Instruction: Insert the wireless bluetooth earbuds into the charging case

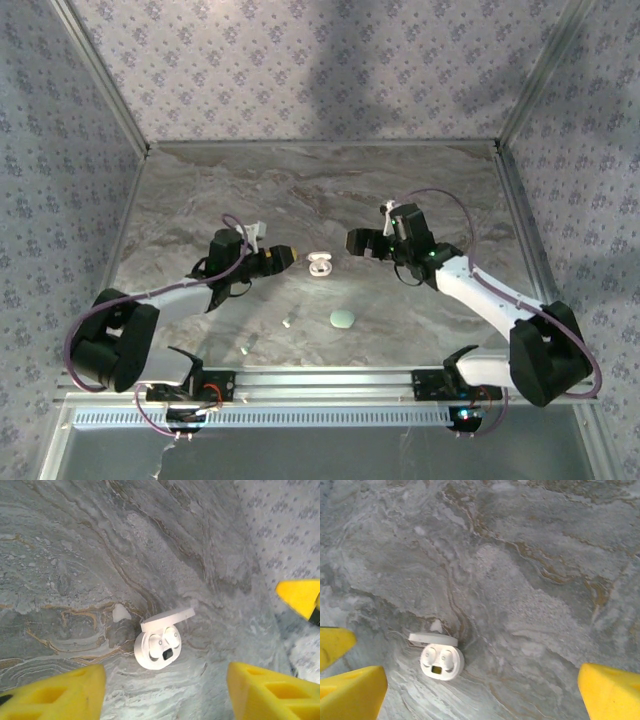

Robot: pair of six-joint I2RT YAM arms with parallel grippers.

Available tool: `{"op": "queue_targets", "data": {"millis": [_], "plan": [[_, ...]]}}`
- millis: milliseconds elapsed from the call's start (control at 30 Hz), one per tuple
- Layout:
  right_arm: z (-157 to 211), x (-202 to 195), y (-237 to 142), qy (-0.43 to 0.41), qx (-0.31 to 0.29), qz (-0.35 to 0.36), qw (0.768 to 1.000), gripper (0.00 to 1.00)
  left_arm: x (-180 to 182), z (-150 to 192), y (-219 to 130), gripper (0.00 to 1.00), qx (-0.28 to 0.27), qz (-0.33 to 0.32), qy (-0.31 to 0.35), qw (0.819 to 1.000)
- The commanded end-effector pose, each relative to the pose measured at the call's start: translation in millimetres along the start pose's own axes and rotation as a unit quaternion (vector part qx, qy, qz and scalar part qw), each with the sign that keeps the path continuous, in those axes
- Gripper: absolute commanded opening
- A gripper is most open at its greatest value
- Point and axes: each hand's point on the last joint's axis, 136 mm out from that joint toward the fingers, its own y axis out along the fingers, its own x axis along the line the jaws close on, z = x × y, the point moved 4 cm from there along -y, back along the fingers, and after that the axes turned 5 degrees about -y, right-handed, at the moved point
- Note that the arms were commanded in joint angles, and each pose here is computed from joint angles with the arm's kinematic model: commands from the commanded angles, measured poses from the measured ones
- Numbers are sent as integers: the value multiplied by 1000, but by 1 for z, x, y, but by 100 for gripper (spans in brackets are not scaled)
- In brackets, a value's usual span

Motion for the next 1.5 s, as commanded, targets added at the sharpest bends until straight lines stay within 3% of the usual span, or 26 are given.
{"op": "queue_targets", "data": {"millis": [0, 300, 567, 800, 967, 1467], "plan": [[-4, 10, 4, -9, 29, -22, 999, 100, -6, 0, 4, 57, 6, 0, 13, 1000], [-17, 25, 26, -1, 65, -47, 997, 91, -8, 10, 18, 35, 38, -6, 15, 999], [-14, 36, 54, -1, 131, -50, 990, 72, 0, 16, 30, 17, 65, -15, 1, 998], [-12, 50, 82, -9, 166, -55, 985, 36, 4, 22, 39, 10, 87, -27, -3, 996], [-9, 53, 98, -13, 189, -47, 981, 18, 5, 30, 48, 7, 110, -32, -4, 993], [16, 58, 129, -19, 244, -36, 969, 16, 10, 44, 62, 2, 133, -43, -15, 990]]}}
